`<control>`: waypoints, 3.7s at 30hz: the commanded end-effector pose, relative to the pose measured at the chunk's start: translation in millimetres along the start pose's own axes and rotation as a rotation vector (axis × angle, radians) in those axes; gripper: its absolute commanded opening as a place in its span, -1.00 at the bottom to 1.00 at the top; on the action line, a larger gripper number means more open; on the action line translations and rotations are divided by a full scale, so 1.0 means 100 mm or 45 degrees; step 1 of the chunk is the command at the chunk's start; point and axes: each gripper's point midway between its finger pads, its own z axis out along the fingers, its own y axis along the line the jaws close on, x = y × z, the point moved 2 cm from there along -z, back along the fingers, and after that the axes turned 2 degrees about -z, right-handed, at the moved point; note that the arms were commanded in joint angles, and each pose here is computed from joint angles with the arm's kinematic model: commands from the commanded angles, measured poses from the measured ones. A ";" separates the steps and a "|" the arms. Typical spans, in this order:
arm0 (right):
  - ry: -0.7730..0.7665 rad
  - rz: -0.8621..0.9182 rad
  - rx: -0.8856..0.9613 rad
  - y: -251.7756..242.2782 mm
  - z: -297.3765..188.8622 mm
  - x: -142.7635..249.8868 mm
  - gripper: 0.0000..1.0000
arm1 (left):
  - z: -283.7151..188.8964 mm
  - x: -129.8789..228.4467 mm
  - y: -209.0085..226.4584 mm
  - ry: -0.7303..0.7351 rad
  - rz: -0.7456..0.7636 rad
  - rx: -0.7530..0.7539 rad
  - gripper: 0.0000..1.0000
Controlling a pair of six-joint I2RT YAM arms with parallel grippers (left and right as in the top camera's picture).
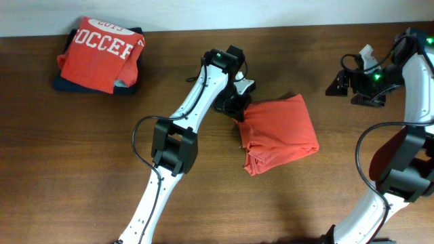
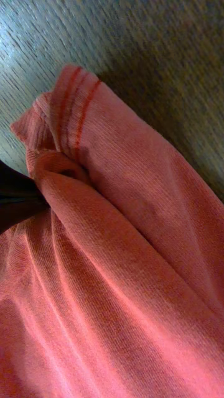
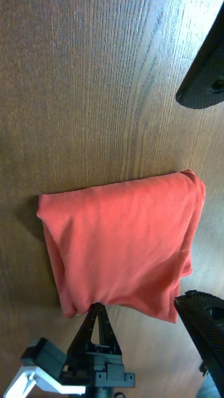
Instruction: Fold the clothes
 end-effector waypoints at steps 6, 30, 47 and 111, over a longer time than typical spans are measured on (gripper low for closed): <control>-0.035 -0.020 0.015 0.03 -0.10 -0.02 0.97 | -0.53 -0.07 -0.36 -0.154 0.129 -0.007 -0.99; -0.035 -0.020 0.015 0.03 -0.10 -0.02 0.97 | -0.38 0.41 -1.15 0.058 0.197 0.183 -1.00; -0.035 -0.020 0.015 0.03 -0.10 -0.02 0.97 | 0.41 1.01 -0.84 0.484 0.143 0.154 -0.99; -0.035 -0.020 0.015 0.03 -0.10 -0.02 0.97 | -0.14 -0.12 -0.21 -0.282 0.526 -0.441 0.83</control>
